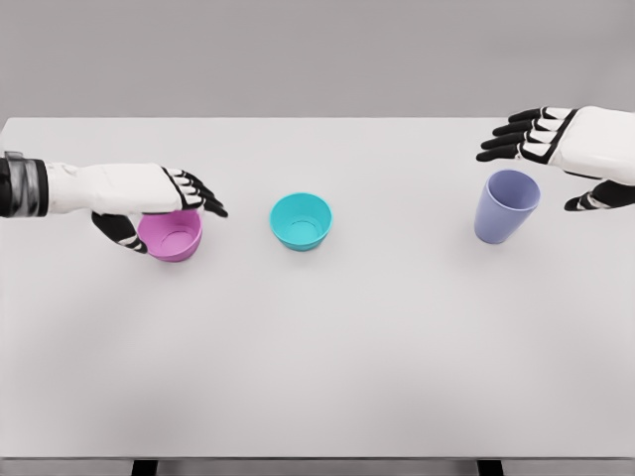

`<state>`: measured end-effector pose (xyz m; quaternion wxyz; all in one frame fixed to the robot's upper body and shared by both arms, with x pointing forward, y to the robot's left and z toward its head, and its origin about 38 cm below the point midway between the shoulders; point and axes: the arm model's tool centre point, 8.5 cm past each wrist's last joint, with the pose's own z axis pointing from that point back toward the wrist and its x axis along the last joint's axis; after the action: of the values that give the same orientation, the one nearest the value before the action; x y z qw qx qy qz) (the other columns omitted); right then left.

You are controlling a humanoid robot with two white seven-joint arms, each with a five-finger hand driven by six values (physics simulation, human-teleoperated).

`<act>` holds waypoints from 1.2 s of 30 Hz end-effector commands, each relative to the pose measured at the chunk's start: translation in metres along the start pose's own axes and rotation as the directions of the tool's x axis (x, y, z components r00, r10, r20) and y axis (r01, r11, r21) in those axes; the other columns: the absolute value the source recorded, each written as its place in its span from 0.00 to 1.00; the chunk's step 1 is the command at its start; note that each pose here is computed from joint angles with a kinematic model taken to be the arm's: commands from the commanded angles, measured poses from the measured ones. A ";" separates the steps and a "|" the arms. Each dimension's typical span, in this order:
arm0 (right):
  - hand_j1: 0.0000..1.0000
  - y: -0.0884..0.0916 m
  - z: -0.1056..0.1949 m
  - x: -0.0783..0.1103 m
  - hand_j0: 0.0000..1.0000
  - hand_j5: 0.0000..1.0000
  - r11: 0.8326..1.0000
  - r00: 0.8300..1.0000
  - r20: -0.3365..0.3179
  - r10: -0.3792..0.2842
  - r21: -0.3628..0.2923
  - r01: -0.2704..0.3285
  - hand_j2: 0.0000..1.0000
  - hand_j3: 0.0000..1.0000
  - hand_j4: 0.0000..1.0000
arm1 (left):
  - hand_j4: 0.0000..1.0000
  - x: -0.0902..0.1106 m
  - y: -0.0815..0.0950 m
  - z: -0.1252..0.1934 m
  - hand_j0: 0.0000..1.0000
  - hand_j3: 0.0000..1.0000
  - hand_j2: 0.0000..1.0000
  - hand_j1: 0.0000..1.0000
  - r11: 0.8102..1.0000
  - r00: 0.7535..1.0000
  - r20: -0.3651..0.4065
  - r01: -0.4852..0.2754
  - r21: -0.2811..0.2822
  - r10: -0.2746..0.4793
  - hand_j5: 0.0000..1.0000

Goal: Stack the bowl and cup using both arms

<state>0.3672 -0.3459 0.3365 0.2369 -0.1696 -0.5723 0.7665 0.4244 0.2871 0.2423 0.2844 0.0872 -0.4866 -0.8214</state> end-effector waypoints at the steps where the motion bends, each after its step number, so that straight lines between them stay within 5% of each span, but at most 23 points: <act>1: 1.00 0.004 -0.002 0.001 1.00 1.00 1.000 1.000 0.006 -0.013 0.008 0.013 1.00 1.00 1.00 | 0.97 -0.006 -0.004 -0.002 0.97 0.97 0.97 0.97 0.997 0.996 -0.049 -0.072 -0.002 0.072 0.97; 19: 1.00 0.005 -0.004 0.001 1.00 1.00 1.000 1.000 0.011 -0.015 0.013 0.015 1.00 1.00 1.00 | 1.00 -0.020 -0.027 -0.008 1.00 1.00 1.00 1.00 0.991 0.988 -0.116 -0.113 -0.066 0.105 1.00; 36: 1.00 0.004 0.002 -0.001 1.00 1.00 1.000 1.000 -0.004 -0.010 0.029 0.010 1.00 1.00 1.00 | 1.00 -0.024 -0.028 -0.022 1.00 1.00 1.00 1.00 0.992 0.988 -0.121 -0.106 -0.072 0.097 1.00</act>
<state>0.3661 -0.3475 0.3320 0.2416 -0.1643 -0.5617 0.7741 0.4404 0.2950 0.2061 0.3554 0.0986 -0.4409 -0.8183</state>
